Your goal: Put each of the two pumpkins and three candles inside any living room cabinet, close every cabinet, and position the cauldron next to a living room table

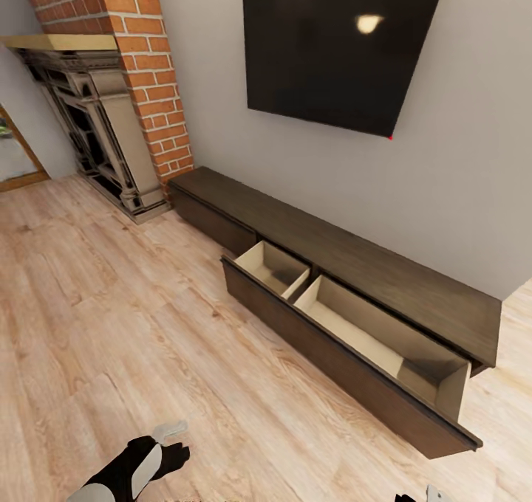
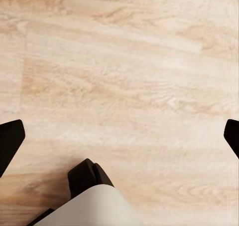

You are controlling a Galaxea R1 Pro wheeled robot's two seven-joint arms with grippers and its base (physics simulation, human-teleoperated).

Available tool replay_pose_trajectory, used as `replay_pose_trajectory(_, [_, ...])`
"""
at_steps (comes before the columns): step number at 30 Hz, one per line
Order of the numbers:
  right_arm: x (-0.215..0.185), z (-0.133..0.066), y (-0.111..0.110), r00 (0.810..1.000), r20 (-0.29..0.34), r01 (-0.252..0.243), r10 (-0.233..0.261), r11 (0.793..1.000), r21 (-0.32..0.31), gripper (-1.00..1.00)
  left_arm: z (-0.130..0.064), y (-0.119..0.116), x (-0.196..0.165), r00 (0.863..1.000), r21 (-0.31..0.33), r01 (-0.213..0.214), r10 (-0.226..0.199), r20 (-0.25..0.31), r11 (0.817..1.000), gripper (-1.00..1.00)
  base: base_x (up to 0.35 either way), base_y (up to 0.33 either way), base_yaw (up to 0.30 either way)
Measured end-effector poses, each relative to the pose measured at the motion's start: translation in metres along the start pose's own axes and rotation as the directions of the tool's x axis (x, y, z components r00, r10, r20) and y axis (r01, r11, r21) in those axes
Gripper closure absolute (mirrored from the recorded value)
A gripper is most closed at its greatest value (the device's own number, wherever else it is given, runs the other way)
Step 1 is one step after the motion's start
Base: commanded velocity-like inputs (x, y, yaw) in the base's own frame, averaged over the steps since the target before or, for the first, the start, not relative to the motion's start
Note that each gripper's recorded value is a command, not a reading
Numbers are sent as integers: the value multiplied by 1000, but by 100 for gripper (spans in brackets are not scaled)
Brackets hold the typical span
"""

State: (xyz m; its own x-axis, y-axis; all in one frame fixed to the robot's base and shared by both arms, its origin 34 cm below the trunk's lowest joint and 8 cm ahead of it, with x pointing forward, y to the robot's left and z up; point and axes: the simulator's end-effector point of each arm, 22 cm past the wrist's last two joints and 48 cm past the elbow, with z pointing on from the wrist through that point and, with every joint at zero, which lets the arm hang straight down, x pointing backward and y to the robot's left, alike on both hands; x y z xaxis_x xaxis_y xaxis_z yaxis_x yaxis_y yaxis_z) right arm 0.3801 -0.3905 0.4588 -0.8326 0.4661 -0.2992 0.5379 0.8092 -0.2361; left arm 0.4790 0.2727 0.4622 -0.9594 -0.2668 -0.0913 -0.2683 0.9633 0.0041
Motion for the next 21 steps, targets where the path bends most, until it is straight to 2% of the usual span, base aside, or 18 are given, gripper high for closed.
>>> replay_pose_trajectory(21, [0, 0, 0, 1000, 0, 1, -1, 1000, 0, -100, 0, 1, -1, 1000, -1, 4, -4, 1, 1000, -100, 0, 0, 292])
